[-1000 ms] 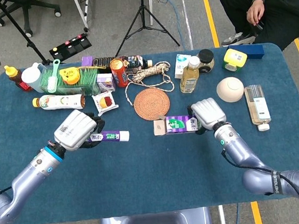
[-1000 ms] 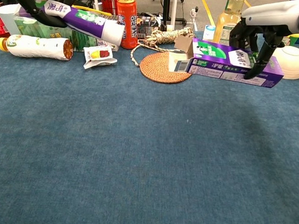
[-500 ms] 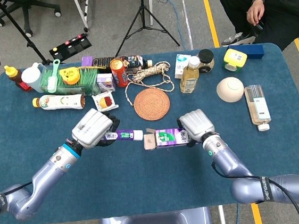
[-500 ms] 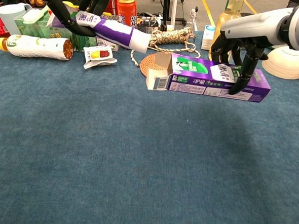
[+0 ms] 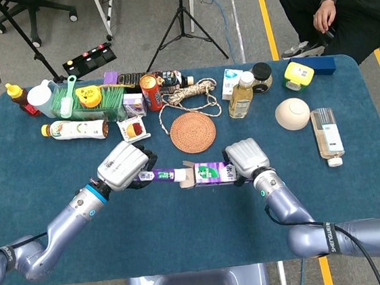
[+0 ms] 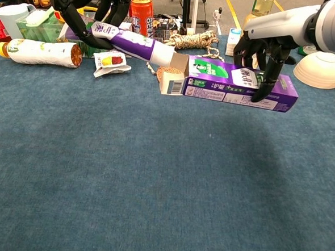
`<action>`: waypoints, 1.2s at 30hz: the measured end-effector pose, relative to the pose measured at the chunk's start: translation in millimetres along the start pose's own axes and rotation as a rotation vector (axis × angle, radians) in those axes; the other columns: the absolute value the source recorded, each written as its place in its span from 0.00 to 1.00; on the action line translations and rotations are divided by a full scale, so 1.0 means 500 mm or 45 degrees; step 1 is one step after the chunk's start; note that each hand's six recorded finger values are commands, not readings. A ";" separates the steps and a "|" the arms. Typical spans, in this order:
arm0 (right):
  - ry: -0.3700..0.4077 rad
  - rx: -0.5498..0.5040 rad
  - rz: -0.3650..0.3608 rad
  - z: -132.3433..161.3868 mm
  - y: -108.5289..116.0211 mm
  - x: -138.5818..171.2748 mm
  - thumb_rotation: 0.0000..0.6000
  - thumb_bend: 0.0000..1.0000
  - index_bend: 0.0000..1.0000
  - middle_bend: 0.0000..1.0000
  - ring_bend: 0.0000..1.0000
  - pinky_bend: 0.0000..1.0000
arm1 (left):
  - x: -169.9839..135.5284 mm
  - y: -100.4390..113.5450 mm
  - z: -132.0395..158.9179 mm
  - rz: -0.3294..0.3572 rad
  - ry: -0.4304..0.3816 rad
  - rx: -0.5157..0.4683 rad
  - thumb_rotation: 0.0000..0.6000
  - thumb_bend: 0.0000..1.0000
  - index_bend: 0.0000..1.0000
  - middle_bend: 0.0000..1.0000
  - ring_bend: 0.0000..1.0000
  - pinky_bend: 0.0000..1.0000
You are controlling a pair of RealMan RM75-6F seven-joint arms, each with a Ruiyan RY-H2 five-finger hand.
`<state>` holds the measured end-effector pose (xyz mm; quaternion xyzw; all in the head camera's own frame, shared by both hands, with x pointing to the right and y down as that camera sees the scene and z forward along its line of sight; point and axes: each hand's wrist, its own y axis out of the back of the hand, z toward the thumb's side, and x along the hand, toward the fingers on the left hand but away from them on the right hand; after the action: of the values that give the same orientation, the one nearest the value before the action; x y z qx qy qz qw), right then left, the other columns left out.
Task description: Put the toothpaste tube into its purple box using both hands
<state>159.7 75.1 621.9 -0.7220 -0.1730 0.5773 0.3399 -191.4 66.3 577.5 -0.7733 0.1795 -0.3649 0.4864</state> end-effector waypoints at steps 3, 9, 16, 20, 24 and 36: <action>-0.001 -0.001 -0.001 0.002 0.003 0.001 1.00 0.38 0.66 0.79 0.73 0.77 | 0.002 -0.006 0.001 -0.007 -0.002 0.001 1.00 0.42 0.70 0.61 0.53 0.75; 0.002 -0.006 0.000 0.009 0.009 0.004 1.00 0.38 0.66 0.79 0.73 0.77 | 0.004 -0.016 0.000 -0.019 0.001 0.011 1.00 0.42 0.70 0.61 0.53 0.75; 0.010 -0.031 0.011 0.013 0.010 0.008 1.00 0.38 0.66 0.79 0.73 0.77 | 0.006 -0.023 -0.003 -0.024 0.010 0.007 1.00 0.42 0.70 0.60 0.53 0.75; 0.021 -0.051 0.013 0.018 0.010 0.010 1.00 0.38 0.66 0.79 0.73 0.77 | 0.012 -0.026 0.004 -0.024 0.006 0.008 1.00 0.42 0.70 0.61 0.53 0.75; 0.029 -0.068 0.017 0.024 0.009 0.011 1.00 0.38 0.66 0.79 0.73 0.77 | 0.017 -0.030 0.011 -0.025 0.003 0.017 1.00 0.42 0.70 0.61 0.53 0.75; 0.048 -0.100 -0.005 0.041 0.012 0.012 1.00 0.38 0.66 0.79 0.73 0.77 | 0.033 -0.039 0.031 -0.031 0.010 0.009 1.00 0.41 0.70 0.61 0.53 0.75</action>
<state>140.9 80.6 611.5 -0.7452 -0.1905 0.5558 0.3154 -170.3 74.4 596.9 -0.7723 0.1708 -0.3744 0.4839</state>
